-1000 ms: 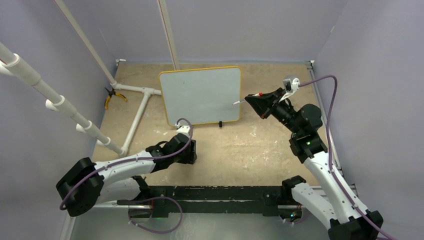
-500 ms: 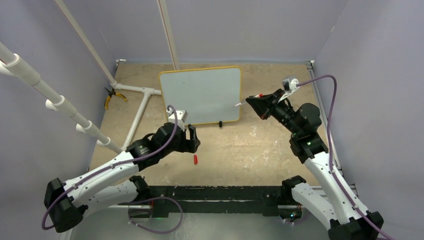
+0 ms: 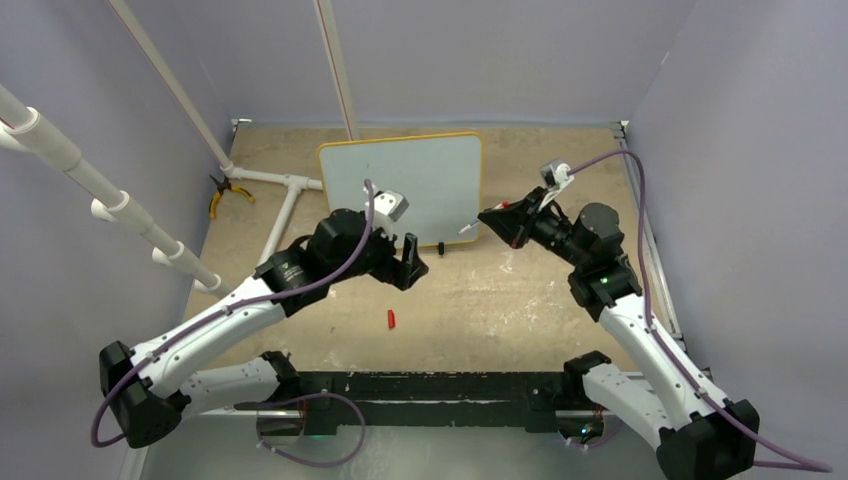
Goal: Write a sentence on the whiteboard
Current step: Place the pen cap at the center of the board, then adjust the whiteboard marker.
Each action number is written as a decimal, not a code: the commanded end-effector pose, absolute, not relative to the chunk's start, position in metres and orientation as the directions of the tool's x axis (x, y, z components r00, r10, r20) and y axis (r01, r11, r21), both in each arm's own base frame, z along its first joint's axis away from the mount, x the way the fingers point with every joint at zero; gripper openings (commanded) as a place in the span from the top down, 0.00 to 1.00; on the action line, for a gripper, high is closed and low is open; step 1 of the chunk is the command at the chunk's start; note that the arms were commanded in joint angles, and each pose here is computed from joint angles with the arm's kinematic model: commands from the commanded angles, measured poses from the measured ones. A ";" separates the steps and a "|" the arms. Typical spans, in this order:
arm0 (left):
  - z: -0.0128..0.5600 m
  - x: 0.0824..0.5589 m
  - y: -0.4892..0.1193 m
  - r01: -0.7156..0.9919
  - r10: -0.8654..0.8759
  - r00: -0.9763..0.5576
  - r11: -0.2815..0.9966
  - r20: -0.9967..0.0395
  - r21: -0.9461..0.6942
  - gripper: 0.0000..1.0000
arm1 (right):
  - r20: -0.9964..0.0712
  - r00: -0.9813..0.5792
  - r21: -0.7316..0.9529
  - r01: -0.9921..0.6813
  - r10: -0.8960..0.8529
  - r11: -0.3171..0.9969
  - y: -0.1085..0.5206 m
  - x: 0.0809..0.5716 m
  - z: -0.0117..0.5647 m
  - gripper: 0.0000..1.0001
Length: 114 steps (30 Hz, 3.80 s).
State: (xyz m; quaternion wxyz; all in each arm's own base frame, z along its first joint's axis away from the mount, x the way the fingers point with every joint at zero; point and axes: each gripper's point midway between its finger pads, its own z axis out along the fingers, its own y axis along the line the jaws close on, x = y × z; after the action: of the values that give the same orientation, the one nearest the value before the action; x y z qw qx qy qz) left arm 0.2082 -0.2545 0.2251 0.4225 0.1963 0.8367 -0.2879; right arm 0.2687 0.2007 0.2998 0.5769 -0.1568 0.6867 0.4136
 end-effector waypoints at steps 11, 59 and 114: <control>0.270 0.199 -0.314 0.920 0.132 -0.353 0.229 -0.926 -0.318 0.21 | -0.920 -0.329 0.390 -0.808 0.211 0.442 0.251 0.244 0.287 1.00; 0.179 0.154 -0.314 0.965 0.434 -0.259 0.152 -0.863 -0.214 1.00 | -0.807 -0.580 0.528 -0.794 -0.115 0.301 0.261 0.200 0.258 0.15; 0.165 0.137 -0.318 0.969 0.492 -0.247 0.098 -0.835 -0.228 1.00 | -0.646 -0.666 0.644 -0.738 -0.373 0.202 0.282 0.141 0.202 0.84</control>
State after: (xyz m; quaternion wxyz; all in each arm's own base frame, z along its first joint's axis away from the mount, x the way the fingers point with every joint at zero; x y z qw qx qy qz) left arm 0.1315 -0.3152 0.1601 0.2771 0.5284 0.6914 -0.4074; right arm 0.1460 0.2806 0.2011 0.1819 -0.3592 0.7593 0.5112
